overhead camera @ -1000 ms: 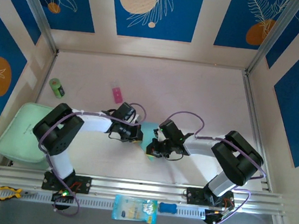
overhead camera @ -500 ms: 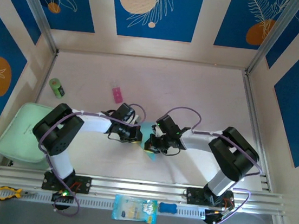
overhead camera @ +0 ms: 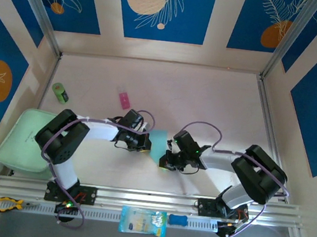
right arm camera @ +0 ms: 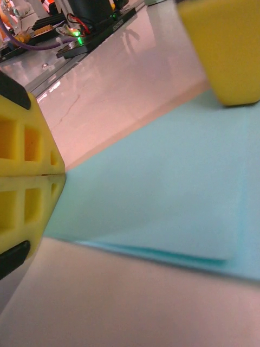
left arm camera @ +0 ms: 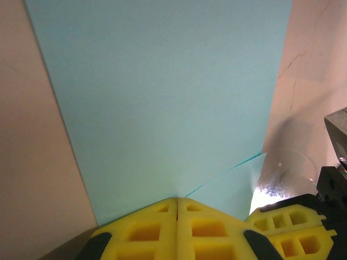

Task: Fold a paper plane with a square sheet of paper (pick it up from the middle)
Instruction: Third fold the triangle at the center of the table.

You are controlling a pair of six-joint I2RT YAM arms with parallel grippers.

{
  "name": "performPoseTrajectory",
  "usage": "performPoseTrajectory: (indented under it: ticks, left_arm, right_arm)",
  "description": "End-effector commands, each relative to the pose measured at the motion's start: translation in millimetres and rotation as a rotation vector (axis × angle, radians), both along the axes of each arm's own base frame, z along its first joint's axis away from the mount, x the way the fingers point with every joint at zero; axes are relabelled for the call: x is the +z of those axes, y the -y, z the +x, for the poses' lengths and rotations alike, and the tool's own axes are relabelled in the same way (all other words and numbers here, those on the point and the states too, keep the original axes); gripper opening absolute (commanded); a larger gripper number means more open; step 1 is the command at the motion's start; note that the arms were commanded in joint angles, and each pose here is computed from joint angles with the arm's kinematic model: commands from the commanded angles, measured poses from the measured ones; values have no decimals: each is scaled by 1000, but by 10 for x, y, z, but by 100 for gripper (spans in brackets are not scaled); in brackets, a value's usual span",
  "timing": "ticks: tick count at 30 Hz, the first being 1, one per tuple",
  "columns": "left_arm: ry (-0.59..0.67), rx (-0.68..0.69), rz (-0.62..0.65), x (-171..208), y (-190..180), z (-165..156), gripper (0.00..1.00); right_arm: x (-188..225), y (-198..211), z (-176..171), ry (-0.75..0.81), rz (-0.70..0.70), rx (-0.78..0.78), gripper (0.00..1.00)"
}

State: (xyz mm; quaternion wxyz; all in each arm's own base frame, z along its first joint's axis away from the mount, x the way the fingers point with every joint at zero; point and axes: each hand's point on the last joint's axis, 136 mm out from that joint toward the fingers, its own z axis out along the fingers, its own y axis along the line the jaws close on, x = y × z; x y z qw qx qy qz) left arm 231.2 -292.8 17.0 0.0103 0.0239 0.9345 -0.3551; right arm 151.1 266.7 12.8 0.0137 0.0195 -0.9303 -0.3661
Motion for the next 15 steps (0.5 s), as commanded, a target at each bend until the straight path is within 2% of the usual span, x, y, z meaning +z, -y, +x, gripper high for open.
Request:
performPoseTrajectory:
  ticks: [1, 8, 15]
  left_arm:
    - [-77, 19, 137, -352, -264, -154, 0]
    - [-78, 28, 129, -341, -263, -155, 0]
    - [-83, 65, 110, -300, -265, -182, 0]
  right_arm:
    - [-204, 291, -310, -107, -102, 6, 2]
    - [-200, 435, -394, -108, -147, 9, 2]
    - [-67, 503, -262, -59, -167, -38, 2]
